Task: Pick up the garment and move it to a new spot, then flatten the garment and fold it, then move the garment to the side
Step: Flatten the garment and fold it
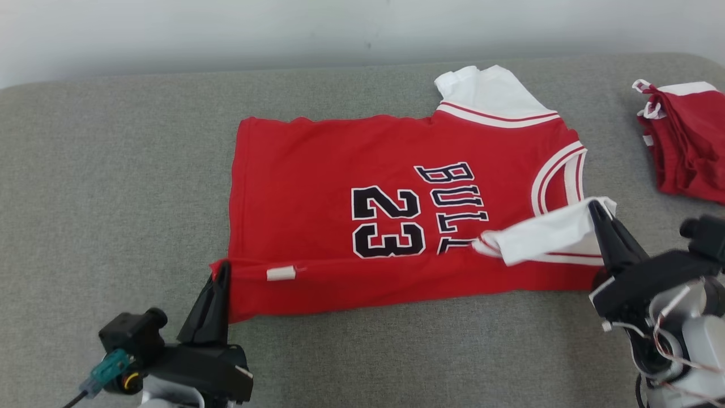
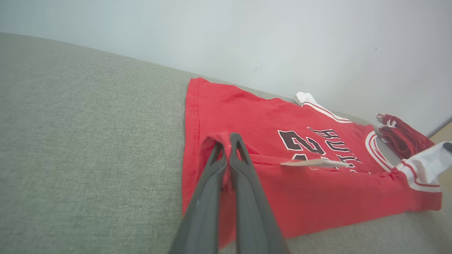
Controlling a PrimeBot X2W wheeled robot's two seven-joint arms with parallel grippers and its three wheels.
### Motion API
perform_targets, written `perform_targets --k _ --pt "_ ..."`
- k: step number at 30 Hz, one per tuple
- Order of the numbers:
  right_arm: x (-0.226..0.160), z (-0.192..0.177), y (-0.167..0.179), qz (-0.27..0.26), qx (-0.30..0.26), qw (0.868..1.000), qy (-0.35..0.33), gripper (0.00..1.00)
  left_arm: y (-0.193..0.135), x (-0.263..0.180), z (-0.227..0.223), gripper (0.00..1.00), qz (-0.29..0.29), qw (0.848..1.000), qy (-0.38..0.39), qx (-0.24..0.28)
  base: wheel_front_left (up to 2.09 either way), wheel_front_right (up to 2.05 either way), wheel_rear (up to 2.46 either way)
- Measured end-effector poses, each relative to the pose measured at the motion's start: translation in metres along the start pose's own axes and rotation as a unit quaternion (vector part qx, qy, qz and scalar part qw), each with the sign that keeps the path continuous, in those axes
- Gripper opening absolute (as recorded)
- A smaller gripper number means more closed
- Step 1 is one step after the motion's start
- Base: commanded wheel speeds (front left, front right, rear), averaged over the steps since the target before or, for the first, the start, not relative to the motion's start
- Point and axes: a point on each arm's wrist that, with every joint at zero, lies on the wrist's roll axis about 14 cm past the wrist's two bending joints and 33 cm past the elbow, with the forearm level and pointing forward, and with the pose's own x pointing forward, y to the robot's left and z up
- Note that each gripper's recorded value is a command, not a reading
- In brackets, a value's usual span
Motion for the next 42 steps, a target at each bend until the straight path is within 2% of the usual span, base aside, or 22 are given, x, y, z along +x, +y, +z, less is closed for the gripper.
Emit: perform_targets --k 6,11,12,13,14,15,19,24,30,40,41,42 --pt "0.033 -0.004 -0.01 -0.015 -0.016 1.0 0.018 0.0 0.002 0.02 -0.005 0.0 -0.009 1.0 0.012 0.008 0.0 0.0 0.0" --pt "0.044 -0.011 -0.015 -0.023 -0.024 0.999 0.025 0.01 0.007 0.033 -0.01 0.0 -0.012 0.999 0.023 0.02 0.0 0.0 0.0" --pt "0.044 -0.012 -0.017 -0.027 -0.025 0.999 0.024 0.36 0.008 0.035 -0.013 0.0 -0.011 0.999 0.029 0.025 0.0 0.0 0.0" --pt "0.045 -0.011 -0.019 -0.029 -0.024 0.999 0.02 1.0 0.01 0.036 -0.015 0.06 -0.009 0.999 0.032 0.028 0.0 0.0 0.0" --pt "0.044 -0.01 -0.02 -0.03 -0.028 0.999 0.017 1.0 0.011 0.037 -0.015 0.95 -0.008 0.999 0.032 0.032 0.0 0.0 0.0" --pt "0.043 -0.009 -0.021 -0.03 -0.036 0.999 0.014 1.0 0.011 0.038 -0.014 1.0 -0.009 0.999 0.031 0.039 0.0 0.0 0.0" --pt "0.032 -0.006 -0.028 -0.023 -0.088 0.996 0.004 1.0 0.011 0.034 -0.013 1.0 -0.004 0.999 0.025 0.038 0.0 0.0 0.0" --pt "0.004 -0.031 -0.043 -0.022 -0.137 0.99 0.037 1.0 0.019 0.013 -0.022 1.0 0.013 0.999 0.035 0.039 0.0 0.0 0.0" --pt "-0.018 -0.055 -0.063 -0.038 -0.144 0.986 0.069 1.0 0.017 -0.01 -0.045 1.0 0.01 0.996 0.065 0.065 0.0 0.0 0.0" --pt "-0.01 -0.072 -0.069 -0.054 -0.13 0.986 0.092 1.0 0.029 -0.008 -0.071 1.0 0.022 0.991 0.106 0.078 0.0 0.0 0.0" --pt "-0.009 -0.075 -0.068 -0.055 -0.127 0.986 0.096 0.5 0.028 -0.006 -0.072 1.0 0.02 0.991 0.108 0.076 0.0 0.0 0.0" --pt "-0.009 -0.078 -0.068 -0.055 -0.125 0.986 0.099 0.37 0.028 -0.005 -0.074 0.93 0.02 0.991 0.111 0.077 0.0 0.0 0.0"
